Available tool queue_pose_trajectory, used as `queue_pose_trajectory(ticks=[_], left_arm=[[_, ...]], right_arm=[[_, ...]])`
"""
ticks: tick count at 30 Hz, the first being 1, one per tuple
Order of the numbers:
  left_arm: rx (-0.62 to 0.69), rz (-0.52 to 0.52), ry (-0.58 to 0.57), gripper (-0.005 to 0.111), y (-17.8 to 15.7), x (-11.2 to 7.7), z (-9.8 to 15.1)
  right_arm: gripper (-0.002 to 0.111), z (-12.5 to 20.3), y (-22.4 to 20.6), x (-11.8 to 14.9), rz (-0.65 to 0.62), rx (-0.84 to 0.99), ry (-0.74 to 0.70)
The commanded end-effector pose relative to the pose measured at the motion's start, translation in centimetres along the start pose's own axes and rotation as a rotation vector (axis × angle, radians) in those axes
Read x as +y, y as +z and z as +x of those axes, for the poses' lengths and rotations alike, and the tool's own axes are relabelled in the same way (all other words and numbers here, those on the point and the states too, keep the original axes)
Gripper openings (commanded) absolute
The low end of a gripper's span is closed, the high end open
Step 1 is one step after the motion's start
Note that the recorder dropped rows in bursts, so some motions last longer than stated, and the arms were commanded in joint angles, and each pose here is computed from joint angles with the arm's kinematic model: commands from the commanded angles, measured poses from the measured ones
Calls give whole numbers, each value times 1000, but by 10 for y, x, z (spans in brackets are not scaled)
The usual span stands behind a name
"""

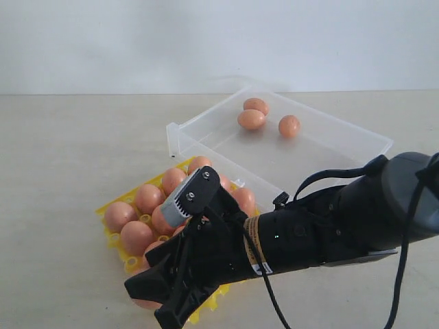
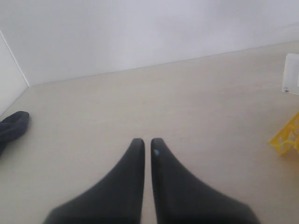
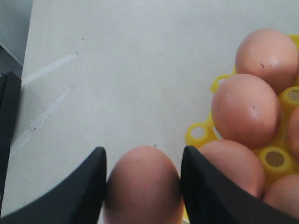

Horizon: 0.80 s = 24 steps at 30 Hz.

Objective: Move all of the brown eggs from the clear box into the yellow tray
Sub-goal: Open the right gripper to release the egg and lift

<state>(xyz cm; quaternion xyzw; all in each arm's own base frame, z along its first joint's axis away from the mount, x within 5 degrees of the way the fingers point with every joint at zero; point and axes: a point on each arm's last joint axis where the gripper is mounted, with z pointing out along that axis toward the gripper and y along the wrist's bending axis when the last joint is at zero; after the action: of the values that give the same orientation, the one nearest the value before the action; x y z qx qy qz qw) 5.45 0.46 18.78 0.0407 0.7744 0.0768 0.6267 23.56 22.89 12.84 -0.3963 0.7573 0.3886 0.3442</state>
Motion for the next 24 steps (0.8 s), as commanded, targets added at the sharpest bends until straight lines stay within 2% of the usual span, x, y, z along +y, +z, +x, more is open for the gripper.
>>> queue_pose_trajectory(ticks=[1, 10, 13, 19, 24], left_arm=[[1, -2, -3, 4, 0, 0, 1], [1, -2, -3, 4, 0, 0, 1], [1, -2, -3, 4, 0, 0, 1], [1, -2, -3, 4, 0, 0, 1], [1, -2, -3, 4, 0, 0, 1]], right_arm=[[42, 6, -2, -5, 64, 65, -7], [42, 5, -3, -5, 73, 70, -14], [42, -2, -10, -5, 119, 73, -32], [42, -12, -31, -12, 327, 163, -75], [42, -16, -31, -9, 298, 129, -76]])
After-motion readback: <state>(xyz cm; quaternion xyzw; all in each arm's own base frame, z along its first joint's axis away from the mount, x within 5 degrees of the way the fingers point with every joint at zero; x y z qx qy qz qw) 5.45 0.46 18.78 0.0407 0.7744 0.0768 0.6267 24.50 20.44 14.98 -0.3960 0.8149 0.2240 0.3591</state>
